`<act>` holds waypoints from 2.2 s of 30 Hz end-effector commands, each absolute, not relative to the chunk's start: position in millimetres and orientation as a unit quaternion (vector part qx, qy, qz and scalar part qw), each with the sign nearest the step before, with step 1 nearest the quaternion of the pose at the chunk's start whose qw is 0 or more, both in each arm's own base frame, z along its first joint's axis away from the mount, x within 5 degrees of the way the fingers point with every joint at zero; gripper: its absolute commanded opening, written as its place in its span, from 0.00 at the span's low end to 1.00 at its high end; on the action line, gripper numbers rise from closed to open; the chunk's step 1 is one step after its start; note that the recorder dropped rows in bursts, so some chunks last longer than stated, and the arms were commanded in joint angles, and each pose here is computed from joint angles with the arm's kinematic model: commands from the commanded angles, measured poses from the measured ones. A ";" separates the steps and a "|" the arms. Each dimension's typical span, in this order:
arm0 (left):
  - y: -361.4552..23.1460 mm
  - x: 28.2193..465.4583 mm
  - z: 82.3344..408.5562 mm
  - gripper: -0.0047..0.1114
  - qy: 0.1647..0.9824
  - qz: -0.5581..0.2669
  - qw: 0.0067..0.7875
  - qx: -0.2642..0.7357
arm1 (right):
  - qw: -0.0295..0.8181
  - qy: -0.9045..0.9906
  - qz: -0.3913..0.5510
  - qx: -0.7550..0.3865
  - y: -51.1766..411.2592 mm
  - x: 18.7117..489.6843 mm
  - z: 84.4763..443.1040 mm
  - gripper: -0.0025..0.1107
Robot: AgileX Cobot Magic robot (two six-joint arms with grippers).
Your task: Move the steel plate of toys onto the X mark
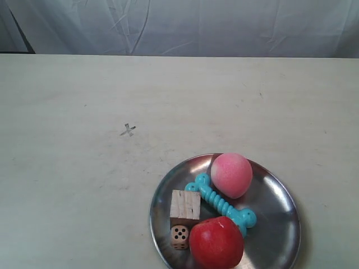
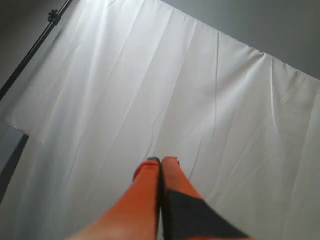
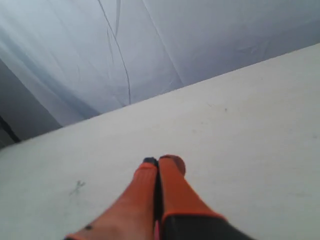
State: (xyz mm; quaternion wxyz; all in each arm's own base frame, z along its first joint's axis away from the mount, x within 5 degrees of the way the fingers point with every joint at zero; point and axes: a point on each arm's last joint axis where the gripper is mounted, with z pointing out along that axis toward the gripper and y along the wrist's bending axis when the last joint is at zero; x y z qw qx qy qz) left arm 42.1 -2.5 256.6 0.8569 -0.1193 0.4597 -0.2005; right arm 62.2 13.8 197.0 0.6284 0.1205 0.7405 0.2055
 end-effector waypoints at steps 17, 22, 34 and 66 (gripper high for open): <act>-4.1 61.5 281.6 0.04 0.559 -0.298 0.743 -0.218 | 0.651 0.702 0.232 0.175 9.0 75.2 248.6 0.01; -15.7 121.3 329.7 0.04 0.659 -0.267 0.696 -0.102 | 0.592 0.780 0.163 0.115 10.9 133.7 287.0 0.01; -52.8 291.0 264.3 0.04 0.827 -0.475 0.293 0.070 | 0.175 0.976 0.113 0.056 18.3 280.6 216.4 0.01; -131.8 372.1 154.1 0.04 0.860 -0.454 0.228 0.041 | 0.066 0.949 0.220 0.218 35.5 162.2 164.6 0.49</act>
